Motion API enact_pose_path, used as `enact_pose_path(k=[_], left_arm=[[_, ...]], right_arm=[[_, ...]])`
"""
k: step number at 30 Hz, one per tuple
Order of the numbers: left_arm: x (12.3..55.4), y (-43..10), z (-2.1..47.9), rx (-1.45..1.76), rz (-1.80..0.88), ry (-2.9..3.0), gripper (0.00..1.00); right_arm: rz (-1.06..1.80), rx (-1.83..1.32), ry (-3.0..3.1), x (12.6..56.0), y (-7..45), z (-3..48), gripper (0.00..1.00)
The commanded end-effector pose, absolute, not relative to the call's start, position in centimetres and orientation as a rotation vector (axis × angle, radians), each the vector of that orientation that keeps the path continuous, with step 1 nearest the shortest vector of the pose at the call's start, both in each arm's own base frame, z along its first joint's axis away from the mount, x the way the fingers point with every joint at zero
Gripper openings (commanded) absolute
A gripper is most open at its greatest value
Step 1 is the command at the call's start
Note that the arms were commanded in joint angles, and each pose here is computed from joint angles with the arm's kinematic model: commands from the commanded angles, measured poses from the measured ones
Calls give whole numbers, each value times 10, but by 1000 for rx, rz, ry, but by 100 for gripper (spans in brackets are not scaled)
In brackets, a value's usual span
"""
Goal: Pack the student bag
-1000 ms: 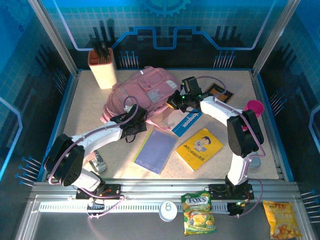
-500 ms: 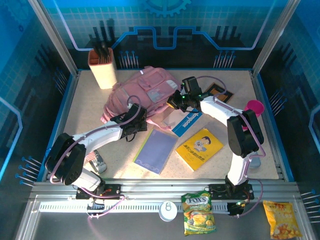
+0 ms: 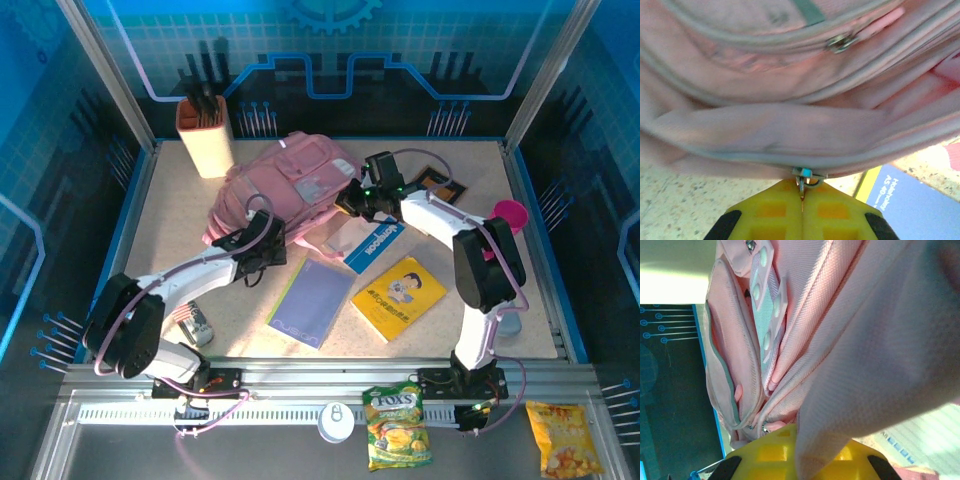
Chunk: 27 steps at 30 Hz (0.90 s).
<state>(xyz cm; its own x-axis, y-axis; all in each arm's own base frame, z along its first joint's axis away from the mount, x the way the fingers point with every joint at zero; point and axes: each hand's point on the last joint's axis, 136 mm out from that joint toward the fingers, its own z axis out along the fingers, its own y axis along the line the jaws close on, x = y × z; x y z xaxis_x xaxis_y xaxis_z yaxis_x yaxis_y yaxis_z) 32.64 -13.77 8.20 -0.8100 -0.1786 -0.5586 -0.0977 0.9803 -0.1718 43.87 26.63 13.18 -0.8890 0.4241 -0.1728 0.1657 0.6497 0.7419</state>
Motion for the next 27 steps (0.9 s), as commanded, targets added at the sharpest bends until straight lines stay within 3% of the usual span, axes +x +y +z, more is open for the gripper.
enact_pose_path(k=[1,5,8,10,18,27], left_arm=[[309,-125,73,-208,-186,2569,0],[305,-145,71,-91,-292,2625,0],[308,-159,71,-29,-339,2668,0],[312,-165,72,-10,-347,2695,0],[315,-194,81,66,-452,2811,0],[319,-209,87,110,-489,2826,0]], right_arm=[[1062,408,2394,484,247,151,2],[1050,411,2413,492,245,138,9],[1060,484,2418,483,240,132,33],[1031,560,2439,471,232,126,42],[998,770,2464,403,217,122,59],[1080,832,2535,372,268,97,61]])
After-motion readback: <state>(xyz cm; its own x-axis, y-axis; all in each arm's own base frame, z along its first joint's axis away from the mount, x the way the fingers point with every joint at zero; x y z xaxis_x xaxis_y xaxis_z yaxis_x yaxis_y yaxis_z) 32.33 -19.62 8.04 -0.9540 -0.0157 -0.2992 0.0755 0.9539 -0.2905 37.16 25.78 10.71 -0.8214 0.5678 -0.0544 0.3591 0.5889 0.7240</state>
